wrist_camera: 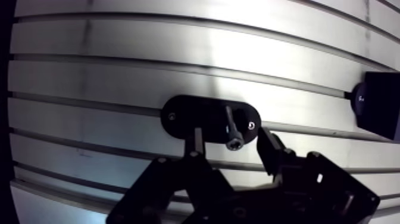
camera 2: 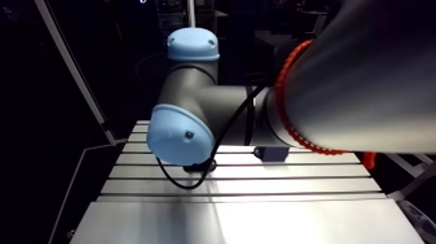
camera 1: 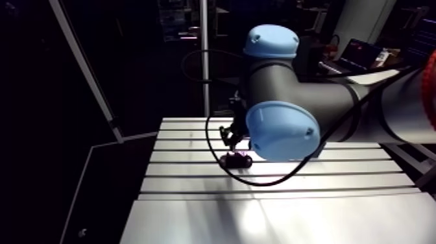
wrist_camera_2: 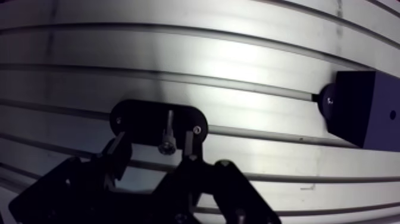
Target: Pick up the M10 bolt and insert it into the hole until fully seated.
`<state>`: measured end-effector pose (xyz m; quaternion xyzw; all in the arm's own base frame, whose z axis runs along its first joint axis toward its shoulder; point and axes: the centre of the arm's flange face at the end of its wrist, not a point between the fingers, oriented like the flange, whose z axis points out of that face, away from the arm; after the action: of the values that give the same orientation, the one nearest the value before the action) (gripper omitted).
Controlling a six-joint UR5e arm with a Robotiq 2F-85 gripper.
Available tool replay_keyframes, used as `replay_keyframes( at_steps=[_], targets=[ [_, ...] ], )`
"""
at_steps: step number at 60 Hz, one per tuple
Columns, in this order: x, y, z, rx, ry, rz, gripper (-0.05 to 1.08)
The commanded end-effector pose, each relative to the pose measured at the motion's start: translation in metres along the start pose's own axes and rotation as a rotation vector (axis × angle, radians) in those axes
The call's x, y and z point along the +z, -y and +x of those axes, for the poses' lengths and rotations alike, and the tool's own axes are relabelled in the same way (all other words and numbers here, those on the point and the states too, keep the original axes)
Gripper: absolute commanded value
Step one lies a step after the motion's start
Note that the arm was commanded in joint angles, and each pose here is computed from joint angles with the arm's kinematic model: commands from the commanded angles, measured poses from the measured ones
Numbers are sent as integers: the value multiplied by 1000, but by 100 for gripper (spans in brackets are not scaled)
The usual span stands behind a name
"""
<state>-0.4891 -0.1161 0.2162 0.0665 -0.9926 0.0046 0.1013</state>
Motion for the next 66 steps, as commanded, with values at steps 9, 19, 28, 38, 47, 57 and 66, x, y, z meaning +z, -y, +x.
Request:
replay_keyframes(
  at_steps=[9, 19, 28, 38, 47, 57, 66],
  targets=[
    [0, 0, -2, -10, -1, 0, 45],
    [-1, -2, -4, -6, -1, -1, 46],
    [-1, -5, -5, -10, -1, -2, 46],
    [-1, -8, -5, -13, -7, -4, 46],
    [0, -10, -7, -13, -4, -2, 47],
    [0, -10, -7, -12, -5, 4, 48],
    [1, -10, -7, -10, -5, 8, 49]
  ],
)
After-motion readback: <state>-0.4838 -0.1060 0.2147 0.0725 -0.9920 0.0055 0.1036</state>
